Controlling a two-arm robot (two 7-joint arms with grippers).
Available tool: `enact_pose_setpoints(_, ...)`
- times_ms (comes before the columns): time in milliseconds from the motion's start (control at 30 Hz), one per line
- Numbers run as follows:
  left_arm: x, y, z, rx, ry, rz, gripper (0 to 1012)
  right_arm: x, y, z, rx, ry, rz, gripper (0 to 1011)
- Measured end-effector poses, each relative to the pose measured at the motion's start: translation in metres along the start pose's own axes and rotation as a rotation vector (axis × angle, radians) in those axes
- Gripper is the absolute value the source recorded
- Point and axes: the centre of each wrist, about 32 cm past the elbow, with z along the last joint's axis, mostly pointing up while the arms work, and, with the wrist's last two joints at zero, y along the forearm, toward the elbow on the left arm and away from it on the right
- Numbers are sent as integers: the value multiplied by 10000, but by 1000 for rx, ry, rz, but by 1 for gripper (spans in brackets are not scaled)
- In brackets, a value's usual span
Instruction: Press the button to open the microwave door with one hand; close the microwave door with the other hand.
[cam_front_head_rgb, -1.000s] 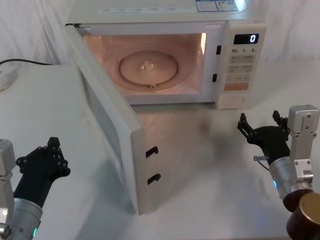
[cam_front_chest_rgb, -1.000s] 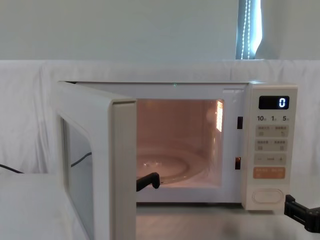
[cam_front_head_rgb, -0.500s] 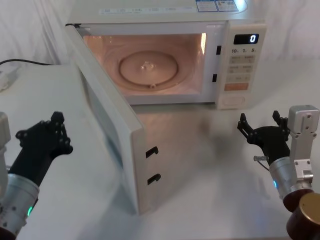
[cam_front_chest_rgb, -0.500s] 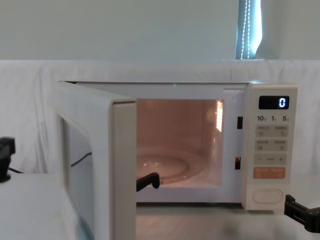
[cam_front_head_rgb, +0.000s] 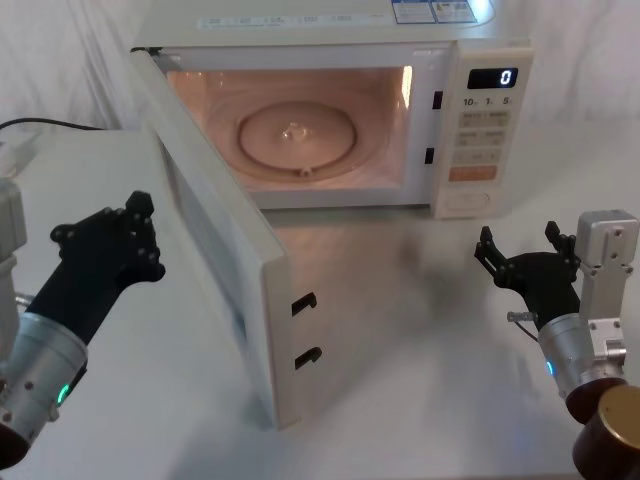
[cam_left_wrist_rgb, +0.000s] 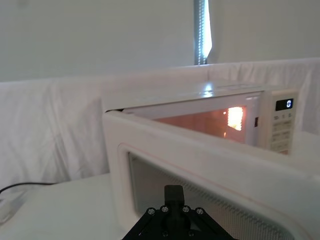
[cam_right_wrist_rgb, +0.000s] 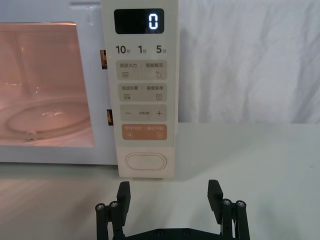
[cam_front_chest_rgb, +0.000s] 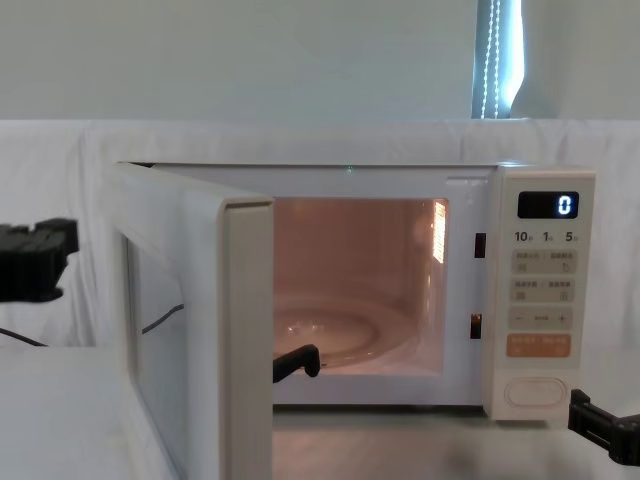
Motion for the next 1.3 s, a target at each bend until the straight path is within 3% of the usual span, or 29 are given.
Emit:
enact_pose_setpoints(333,4,-174,51,-22,1,-36,0,0,0,0,0,0,0,1002)
enact_pose_setpoints(600,-7,-333,3,-1,12,-63,0,0,0,0,0,0,0,1002)
enact_pose_setpoints(767,-14,-440,-29,-4,-4,-69,0,0,0,0,0,0,0,1002)
enact_pose_setpoints(900,-29,-557,-25,-22,-17,-76,0,0,0,0,0,0,0,1002)
enact_pose_setpoints(1067,-51,-654,-21,-30,-26,-92,0,0,0,0,0,0,0,1002)
enact_pose_setpoints(1300,-85,-801,-10,-25,-8,-138,0,0,0,0,0,0,0,1002)
